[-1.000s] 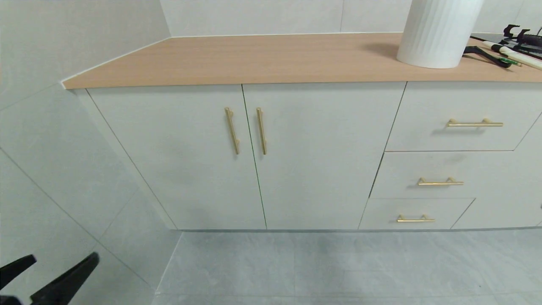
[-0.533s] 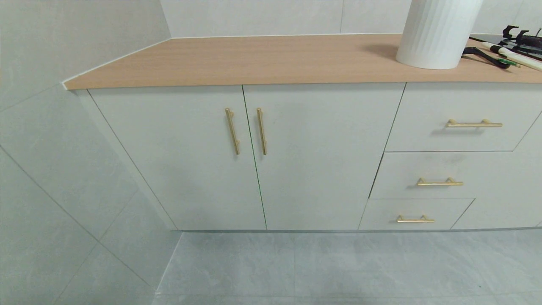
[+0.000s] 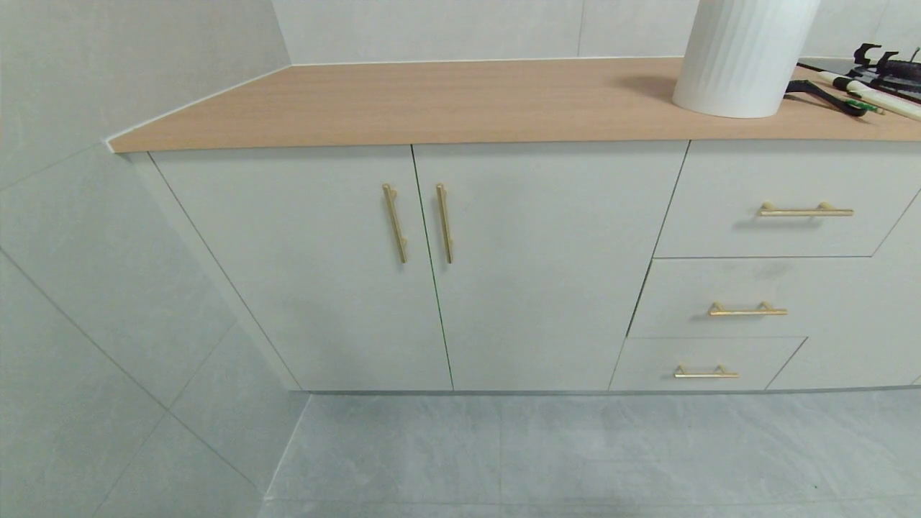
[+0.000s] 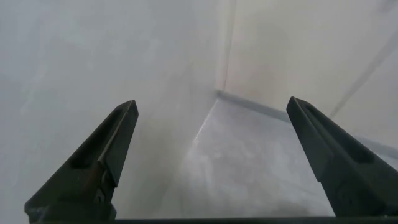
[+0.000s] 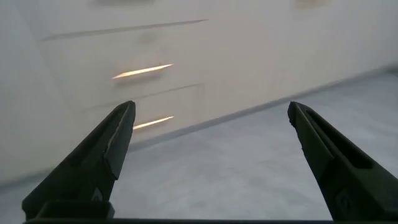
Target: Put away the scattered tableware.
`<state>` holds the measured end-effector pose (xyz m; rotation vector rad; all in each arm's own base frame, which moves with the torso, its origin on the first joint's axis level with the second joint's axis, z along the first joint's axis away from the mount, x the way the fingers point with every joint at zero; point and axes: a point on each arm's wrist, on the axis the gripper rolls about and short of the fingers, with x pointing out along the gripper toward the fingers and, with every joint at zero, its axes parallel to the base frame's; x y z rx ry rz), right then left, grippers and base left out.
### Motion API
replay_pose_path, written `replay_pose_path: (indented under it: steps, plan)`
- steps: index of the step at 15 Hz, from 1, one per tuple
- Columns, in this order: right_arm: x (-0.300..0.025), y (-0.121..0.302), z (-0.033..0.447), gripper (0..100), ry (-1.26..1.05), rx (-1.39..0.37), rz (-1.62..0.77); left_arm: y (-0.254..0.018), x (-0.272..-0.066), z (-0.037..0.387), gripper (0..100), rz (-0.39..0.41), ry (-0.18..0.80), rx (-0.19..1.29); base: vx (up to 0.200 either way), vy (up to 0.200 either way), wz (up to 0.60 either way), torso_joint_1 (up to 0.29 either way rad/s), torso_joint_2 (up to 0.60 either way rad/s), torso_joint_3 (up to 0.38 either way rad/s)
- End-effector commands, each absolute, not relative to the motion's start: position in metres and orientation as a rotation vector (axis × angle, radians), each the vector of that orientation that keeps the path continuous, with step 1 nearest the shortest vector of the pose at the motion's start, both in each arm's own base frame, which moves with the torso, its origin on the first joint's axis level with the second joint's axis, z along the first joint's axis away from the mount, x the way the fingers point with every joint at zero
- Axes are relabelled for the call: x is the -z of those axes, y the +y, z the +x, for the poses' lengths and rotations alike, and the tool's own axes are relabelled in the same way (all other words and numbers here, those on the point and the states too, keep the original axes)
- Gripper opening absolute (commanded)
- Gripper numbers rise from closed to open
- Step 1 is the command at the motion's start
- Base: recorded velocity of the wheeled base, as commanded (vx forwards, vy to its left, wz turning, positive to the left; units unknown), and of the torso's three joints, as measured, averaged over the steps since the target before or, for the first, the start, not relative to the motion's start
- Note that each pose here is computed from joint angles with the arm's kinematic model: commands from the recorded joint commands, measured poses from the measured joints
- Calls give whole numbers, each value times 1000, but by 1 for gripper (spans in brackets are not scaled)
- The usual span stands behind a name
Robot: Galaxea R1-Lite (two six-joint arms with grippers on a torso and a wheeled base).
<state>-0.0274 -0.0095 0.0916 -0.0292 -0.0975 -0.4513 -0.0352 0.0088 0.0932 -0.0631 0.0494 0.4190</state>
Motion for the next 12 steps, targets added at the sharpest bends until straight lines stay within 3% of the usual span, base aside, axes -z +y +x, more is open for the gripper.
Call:
replay_pose_path:
  steps: [1, 5, 9, 12]
  plan:
    - [-81, -7, -24, 100, -51, 355, -22, 7, -84, -30, 100, -29, 40, -321, 0, 0, 0, 0, 0, 0]
    - [-81, -4, -23, 100, -44, 185, -28, 0, -82, -27, 100, 18, 17, 0, 0, 0, 0, 0, 0, 0]
    - [-81, -3, -23, 100, -45, 148, -26, -2, -83, -27, 100, 32, 11, 68, 0, 0, 0, 0, 0, 0]
    - [-75, 0, -23, 100, 8, -6, -31, -2, -83, -27, 100, 30, 10, 68, 0, 0, 0, 0, 0, 0]
